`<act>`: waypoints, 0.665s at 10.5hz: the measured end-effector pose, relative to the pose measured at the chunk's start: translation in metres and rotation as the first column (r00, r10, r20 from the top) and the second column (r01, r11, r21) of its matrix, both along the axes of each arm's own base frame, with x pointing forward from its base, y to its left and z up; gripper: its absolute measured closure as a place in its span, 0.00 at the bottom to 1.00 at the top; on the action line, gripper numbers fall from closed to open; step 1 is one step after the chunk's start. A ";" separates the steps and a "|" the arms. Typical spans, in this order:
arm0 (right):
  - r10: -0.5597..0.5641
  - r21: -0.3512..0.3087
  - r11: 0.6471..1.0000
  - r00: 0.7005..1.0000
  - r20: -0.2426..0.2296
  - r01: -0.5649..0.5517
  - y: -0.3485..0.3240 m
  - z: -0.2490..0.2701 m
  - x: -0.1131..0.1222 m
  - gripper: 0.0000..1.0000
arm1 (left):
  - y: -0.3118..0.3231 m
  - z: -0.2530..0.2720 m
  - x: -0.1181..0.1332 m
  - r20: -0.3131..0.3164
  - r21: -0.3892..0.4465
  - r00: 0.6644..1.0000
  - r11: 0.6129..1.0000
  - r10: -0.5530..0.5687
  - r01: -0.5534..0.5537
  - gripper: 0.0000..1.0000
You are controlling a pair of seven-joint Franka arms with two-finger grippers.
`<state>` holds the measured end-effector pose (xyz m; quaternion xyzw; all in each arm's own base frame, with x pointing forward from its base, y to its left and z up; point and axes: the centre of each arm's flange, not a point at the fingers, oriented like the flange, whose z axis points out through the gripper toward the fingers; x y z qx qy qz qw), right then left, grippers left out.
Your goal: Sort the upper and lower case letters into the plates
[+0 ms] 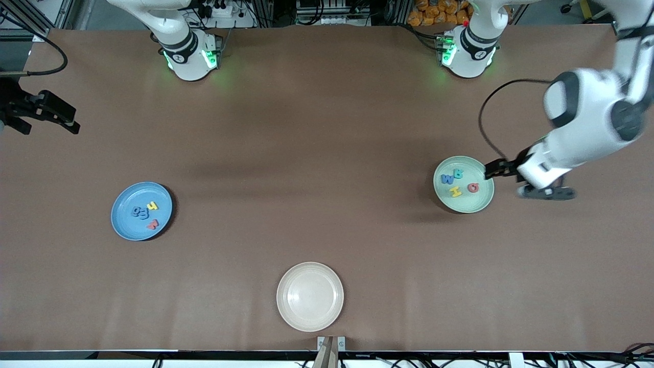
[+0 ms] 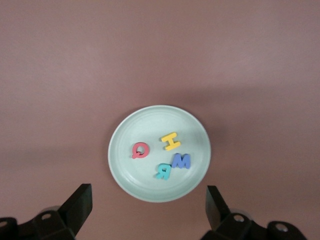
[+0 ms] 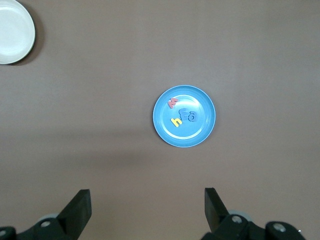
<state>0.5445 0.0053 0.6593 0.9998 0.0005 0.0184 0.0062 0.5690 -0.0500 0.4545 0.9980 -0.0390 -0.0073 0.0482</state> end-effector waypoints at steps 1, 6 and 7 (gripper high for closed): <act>0.000 0.000 1.000 1.000 0.000 0.000 0.000 0.000 0.000 0.00 | -0.003 0.054 0.002 0.063 0.046 0.998 0.998 -0.033 0.030 0.00; 0.000 0.000 1.000 1.000 0.020 0.000 0.000 0.009 0.000 0.00 | -0.008 0.173 -0.004 0.171 0.073 0.985 0.997 -0.029 0.017 0.00; 0.000 0.000 1.000 1.000 0.023 0.000 0.000 0.010 0.000 0.00 | -0.005 0.182 -0.008 0.151 0.070 0.988 0.997 0.005 -0.016 0.00</act>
